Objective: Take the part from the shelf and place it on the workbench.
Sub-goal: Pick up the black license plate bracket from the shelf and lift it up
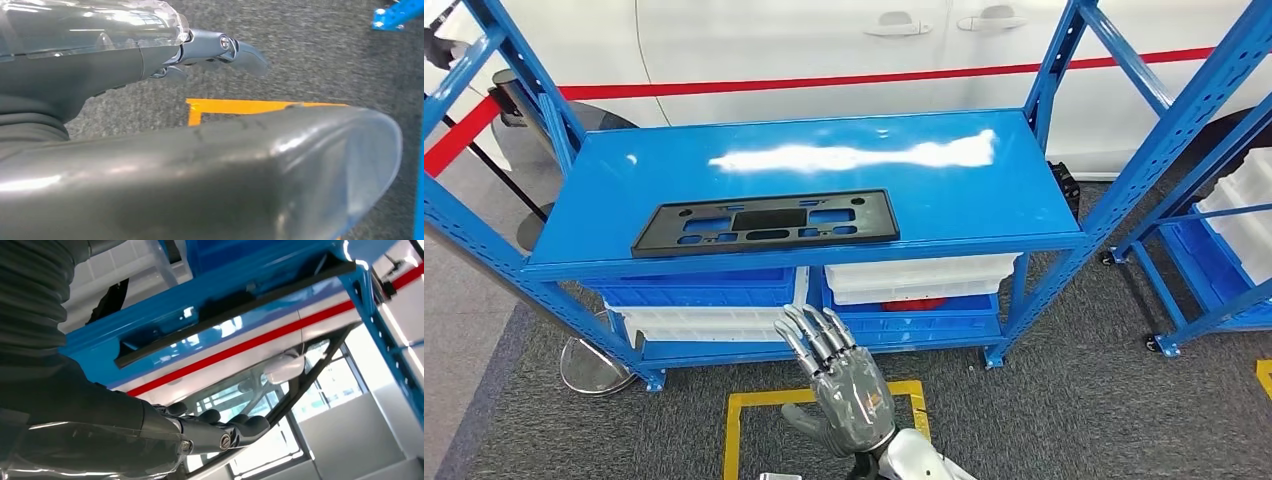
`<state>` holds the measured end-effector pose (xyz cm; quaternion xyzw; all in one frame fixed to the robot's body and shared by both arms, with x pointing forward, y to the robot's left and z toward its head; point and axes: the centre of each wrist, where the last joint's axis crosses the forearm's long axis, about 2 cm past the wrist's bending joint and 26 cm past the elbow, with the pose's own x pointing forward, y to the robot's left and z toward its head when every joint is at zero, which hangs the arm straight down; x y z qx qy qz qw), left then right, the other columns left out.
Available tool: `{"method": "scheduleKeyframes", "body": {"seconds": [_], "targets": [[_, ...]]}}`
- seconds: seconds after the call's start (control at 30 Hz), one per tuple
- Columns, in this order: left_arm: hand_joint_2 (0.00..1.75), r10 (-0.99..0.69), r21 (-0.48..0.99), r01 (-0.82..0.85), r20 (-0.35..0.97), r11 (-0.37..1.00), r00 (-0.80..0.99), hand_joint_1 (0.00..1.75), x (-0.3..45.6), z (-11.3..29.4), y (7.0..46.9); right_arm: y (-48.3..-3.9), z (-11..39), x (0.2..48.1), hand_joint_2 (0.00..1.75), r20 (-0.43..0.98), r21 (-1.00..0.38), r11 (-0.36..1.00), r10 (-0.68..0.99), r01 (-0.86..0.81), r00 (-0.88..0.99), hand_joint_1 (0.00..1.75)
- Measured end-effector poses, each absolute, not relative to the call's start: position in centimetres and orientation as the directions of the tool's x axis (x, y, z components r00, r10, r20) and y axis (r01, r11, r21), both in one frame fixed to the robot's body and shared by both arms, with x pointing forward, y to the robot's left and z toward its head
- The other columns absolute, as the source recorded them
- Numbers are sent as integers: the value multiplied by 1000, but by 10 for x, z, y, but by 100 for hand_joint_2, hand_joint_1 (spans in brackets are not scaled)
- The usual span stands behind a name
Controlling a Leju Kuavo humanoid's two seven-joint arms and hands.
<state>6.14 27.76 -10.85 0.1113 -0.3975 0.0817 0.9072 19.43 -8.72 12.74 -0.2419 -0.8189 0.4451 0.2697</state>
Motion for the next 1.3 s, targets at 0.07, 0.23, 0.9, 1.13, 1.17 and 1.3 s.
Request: {"method": "scheduleKeyframes", "body": {"seconds": [0.07,0.23,0.9,1.13,1.17,1.3], "targets": [[0,60,127,-228,743,965,667,0,64,-108,277,-81,121,196,175,187,-877,451,642,169,-743,0],[0,64,97,-205,751,974,657,0,69,-107,275,-67,104,201,175,83,-909,360,648,208,-757,0],[0,92,-23,-114,752,993,653,0,76,-106,264,-28,102,247,175,-234,-861,161,716,482,-657,0],[0,89,-26,-105,747,994,659,0,73,-106,262,-27,116,257,175,-223,-837,190,737,512,-638,0],[0,89,-25,-105,746,994,660,0,72,-107,262,-27,118,258,175,-219,-835,194,742,516,-634,0],[0,87,-24,-104,747,994,659,0,72,-107,263,-30,120,262,175,-216,-831,194,750,521,-625,0]]}}
